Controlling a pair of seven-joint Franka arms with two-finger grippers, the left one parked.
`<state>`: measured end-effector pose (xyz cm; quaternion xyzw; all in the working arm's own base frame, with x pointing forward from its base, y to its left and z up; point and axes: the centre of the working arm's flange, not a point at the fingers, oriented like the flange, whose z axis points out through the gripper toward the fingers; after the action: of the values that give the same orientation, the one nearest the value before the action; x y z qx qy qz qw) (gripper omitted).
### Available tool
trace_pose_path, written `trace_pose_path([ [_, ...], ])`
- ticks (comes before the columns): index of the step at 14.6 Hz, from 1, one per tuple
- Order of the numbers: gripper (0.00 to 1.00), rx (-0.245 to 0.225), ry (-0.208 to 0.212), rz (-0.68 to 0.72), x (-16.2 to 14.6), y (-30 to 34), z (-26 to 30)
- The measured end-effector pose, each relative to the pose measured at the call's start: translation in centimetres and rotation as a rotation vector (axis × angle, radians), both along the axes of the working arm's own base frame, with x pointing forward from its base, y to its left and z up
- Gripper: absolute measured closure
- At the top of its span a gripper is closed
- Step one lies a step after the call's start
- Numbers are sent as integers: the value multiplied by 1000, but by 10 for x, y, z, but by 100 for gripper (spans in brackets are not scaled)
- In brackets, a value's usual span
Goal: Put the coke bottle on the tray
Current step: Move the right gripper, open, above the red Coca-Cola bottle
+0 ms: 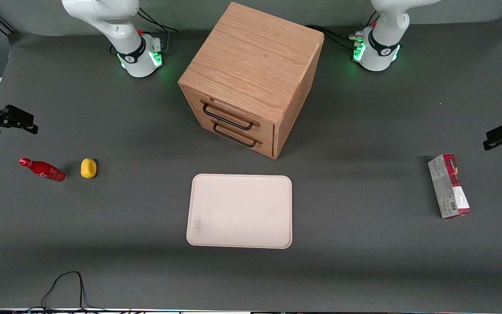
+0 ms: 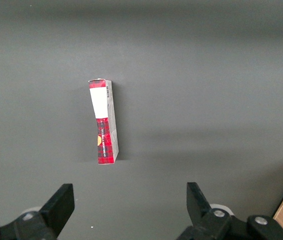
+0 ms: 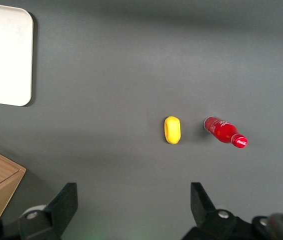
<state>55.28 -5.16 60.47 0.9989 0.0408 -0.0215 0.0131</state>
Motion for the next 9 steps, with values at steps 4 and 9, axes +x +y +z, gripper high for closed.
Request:
trace_pose_path([
  [4,0,0,0,2,0,1,0],
  [9,0,0,5,6,0,4,-1],
])
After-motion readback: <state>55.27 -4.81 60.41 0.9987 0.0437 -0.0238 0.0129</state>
